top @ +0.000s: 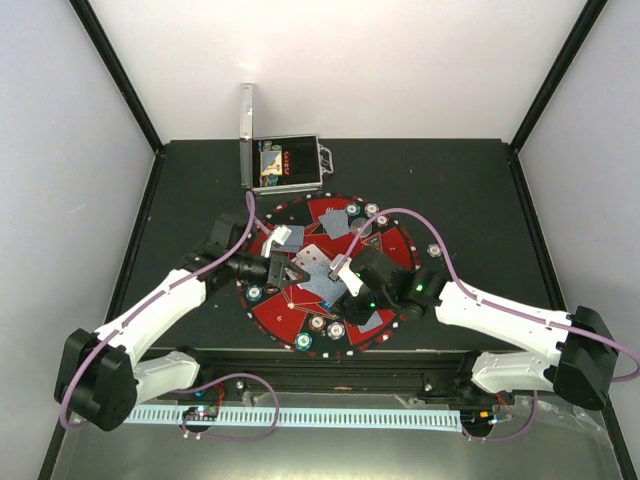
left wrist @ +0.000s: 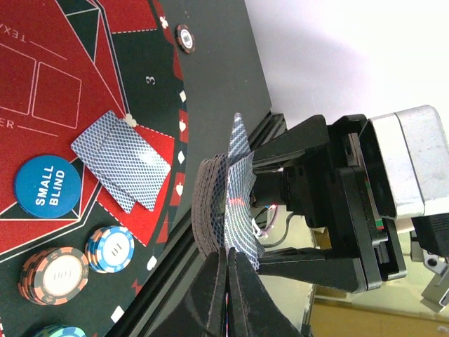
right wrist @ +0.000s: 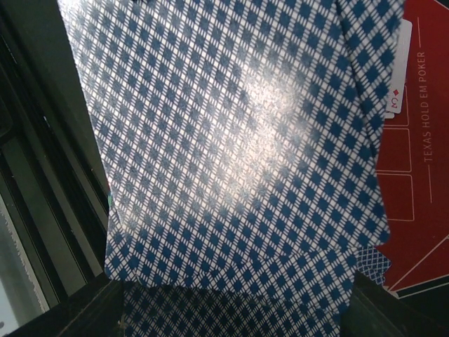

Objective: Distribute texas hold em gaming equipment

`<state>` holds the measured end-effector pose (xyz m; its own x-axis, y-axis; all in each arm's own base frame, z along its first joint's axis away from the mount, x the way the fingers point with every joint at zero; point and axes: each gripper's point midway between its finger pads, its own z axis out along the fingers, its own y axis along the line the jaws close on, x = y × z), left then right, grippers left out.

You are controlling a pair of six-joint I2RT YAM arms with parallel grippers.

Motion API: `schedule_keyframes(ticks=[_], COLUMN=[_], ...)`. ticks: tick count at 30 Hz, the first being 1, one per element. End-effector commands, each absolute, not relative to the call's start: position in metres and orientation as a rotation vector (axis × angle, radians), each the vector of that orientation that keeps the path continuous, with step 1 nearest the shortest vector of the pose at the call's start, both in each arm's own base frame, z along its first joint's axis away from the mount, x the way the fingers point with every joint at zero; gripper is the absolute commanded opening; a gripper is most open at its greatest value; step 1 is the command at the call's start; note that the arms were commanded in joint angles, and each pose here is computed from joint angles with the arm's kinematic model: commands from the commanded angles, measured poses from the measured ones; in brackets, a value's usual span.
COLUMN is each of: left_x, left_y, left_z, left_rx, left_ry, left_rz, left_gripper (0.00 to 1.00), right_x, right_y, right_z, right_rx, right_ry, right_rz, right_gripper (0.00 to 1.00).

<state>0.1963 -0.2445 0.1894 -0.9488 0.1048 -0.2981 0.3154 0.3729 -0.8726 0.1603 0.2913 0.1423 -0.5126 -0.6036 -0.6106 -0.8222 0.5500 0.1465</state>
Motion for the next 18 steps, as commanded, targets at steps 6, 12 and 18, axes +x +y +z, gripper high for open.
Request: schedule_keyframes(ticks=[6, 12, 18], left_x=[0.201, 0.2018, 0.2055], left_y=[-0.2469, -0.2501, -0.2492], left_z=[0.2005, 0.2027, 0.2031], left_rx=[0.275, 0.256, 0.245], left_ry=[2.362, 2.348, 2.345], left_rz=[-1.641, -1.64, -1.614], left_gripper=[0.02, 0.02, 0.02], right_x=[0.167, 0.167, 0.1673], right_y=[0.3037, 0.3048, 0.3037], right_z=[0.1603, 0.1611, 0.161], right_rx=[-1.103, -1.104, -1.1], right_ry=[2.228, 2.224, 2.223], right_rz=[0.629, 0.634, 0.63], right_gripper=[0.62, 0.62, 0.62])
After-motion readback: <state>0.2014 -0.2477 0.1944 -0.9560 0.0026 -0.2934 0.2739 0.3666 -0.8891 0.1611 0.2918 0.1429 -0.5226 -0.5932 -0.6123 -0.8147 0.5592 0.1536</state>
